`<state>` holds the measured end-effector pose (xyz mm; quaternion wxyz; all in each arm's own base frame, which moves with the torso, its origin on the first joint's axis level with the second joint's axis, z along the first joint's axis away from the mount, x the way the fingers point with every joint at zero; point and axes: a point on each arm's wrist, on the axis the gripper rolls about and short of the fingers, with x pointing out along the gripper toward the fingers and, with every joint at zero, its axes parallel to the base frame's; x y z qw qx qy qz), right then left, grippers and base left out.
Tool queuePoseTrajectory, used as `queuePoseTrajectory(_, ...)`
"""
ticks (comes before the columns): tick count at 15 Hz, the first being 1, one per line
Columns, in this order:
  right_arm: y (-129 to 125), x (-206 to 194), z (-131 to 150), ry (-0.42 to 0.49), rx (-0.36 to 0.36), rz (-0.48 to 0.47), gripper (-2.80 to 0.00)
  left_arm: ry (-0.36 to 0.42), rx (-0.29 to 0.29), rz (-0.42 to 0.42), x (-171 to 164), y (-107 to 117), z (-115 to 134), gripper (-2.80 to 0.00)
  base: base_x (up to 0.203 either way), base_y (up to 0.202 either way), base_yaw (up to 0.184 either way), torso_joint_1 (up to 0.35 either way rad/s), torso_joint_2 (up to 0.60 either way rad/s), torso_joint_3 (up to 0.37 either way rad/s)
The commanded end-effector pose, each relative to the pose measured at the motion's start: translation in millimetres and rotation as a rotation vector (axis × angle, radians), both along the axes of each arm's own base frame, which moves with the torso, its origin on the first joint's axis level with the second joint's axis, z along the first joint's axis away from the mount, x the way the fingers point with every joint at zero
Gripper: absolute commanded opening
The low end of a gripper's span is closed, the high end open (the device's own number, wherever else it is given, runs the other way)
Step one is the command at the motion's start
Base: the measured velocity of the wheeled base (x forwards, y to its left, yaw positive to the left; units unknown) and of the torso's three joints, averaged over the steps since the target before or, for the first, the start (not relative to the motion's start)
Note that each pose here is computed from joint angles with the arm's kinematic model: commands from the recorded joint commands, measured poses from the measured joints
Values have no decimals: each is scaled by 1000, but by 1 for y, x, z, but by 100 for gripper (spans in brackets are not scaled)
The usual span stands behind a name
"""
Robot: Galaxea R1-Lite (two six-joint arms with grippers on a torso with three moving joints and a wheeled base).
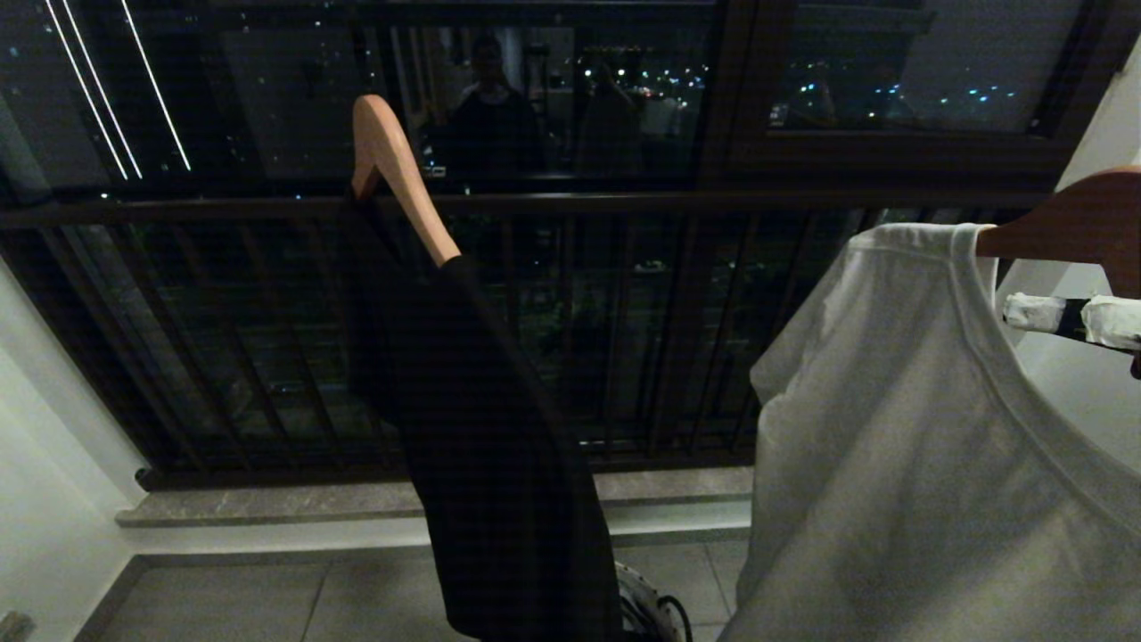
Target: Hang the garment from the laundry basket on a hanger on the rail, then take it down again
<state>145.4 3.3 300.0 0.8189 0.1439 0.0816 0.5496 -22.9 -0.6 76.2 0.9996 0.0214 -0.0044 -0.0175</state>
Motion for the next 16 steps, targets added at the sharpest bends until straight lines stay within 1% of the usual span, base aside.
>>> queuePoseTrajectory(1,0,0,0,-2,0,7,-280,0,0,-1,0,0,0,-280,0,0,0,-151,322,168)
queuePoseTrajectory(11,0,1,8,-29,-4,7,-280,0,1,1,0,0,0,-280,0,0,0,-157,331,171)
queuePoseTrajectory(16,0,-1,7,-27,-4,7,-280,2,1,0,0,0,-1,-280,0,0,0,-202,426,221)
